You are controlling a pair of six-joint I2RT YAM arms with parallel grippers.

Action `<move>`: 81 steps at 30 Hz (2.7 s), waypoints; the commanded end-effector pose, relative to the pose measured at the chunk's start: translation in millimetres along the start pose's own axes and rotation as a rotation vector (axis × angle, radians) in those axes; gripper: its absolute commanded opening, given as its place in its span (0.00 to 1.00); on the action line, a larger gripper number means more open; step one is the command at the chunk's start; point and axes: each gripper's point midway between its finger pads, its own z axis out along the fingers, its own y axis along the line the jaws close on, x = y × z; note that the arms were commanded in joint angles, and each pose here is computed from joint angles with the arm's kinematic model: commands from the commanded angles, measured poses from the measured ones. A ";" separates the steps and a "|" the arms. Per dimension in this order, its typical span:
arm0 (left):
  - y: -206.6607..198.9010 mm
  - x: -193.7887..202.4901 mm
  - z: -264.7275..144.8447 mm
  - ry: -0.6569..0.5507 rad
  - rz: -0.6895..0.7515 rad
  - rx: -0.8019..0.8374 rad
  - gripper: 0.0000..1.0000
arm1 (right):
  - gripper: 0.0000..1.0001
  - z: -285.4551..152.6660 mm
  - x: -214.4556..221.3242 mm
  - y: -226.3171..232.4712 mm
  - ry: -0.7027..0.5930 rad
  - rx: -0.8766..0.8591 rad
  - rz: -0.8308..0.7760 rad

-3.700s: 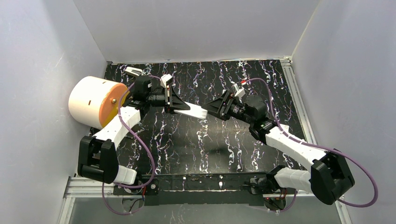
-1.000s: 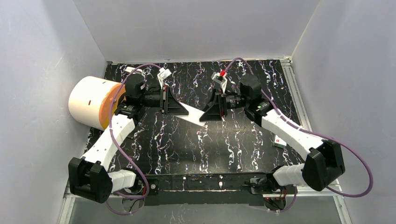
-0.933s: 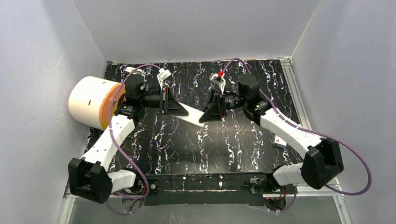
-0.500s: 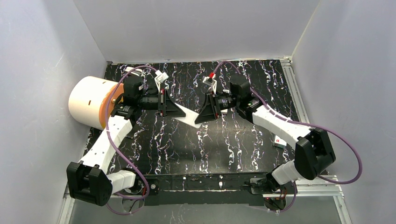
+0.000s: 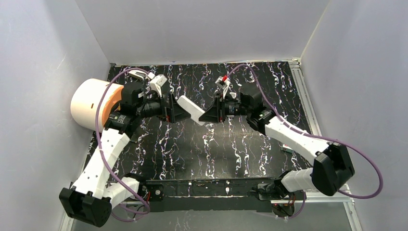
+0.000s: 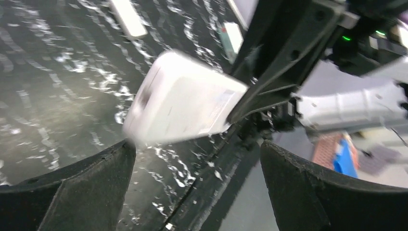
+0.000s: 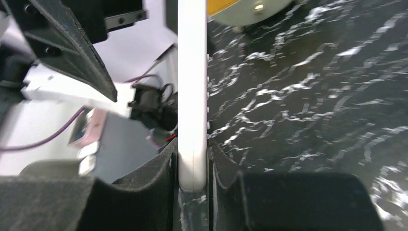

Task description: Load the batteries into the remote control

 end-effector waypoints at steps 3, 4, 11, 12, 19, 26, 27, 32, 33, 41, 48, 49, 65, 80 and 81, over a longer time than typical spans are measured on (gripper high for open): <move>63.2 -27.6 -47.4 -0.209 0.015 -0.536 0.99 | 0.01 -38.8 -8.6 -85.6 -0.063 0.554 -0.122; 68.3 -27.5 -53.5 -0.220 0.008 -0.582 0.98 | 0.01 -47.2 -2.4 -104.6 -0.043 0.651 -0.123; 79.0 -18.5 -66.2 -0.217 -0.062 -0.682 0.99 | 0.01 -72.7 0.8 -176.7 0.069 1.104 -0.231; 80.5 -16.2 -66.2 -0.210 -0.073 -0.689 0.98 | 0.01 -71.5 1.3 -183.0 0.090 1.140 -0.248; 85.7 -7.0 -63.8 -0.171 -0.117 -0.705 0.98 | 0.01 -55.1 28.0 -217.6 0.265 1.305 -0.330; 86.0 -7.9 -66.0 -0.164 -0.127 -0.722 0.98 | 0.01 -59.4 53.0 -234.2 0.378 1.498 -0.478; 86.2 -8.3 -68.0 -0.164 -0.131 -0.733 0.98 | 0.01 -60.5 57.7 -236.3 0.398 1.521 -0.495; 86.1 -13.6 -84.4 -0.192 -0.143 -0.809 0.98 | 0.36 -50.4 80.8 -236.1 0.488 1.492 -0.547; 83.4 -14.7 -86.3 -0.197 -0.143 -0.808 0.98 | 0.41 -46.7 83.5 -234.0 0.493 1.467 -0.543; 59.2 -23.2 -94.7 -0.194 -0.089 -0.755 0.98 | 0.74 -19.1 98.9 -207.7 0.529 1.196 -0.469; 46.6 -31.1 -114.8 -0.229 -0.058 -0.791 0.99 | 0.79 -42.1 49.6 -157.4 0.278 1.183 -0.383; 43.9 -31.4 -117.0 -0.242 -0.058 -0.787 0.99 | 0.79 -54.5 40.1 -150.2 0.227 1.214 -0.371; 14.0 -12.8 -177.8 -0.492 0.032 -0.816 0.99 | 0.99 -304.7 -63.1 12.7 -0.398 1.624 -0.423; -8.9 2.5 -231.0 -0.677 0.114 -0.861 0.98 | 0.99 -348.0 -112.4 81.0 -0.659 1.503 -0.474; -8.0 2.6 -230.7 -0.674 0.114 -0.865 0.98 | 0.99 -347.3 -112.5 81.1 -0.660 1.498 -0.474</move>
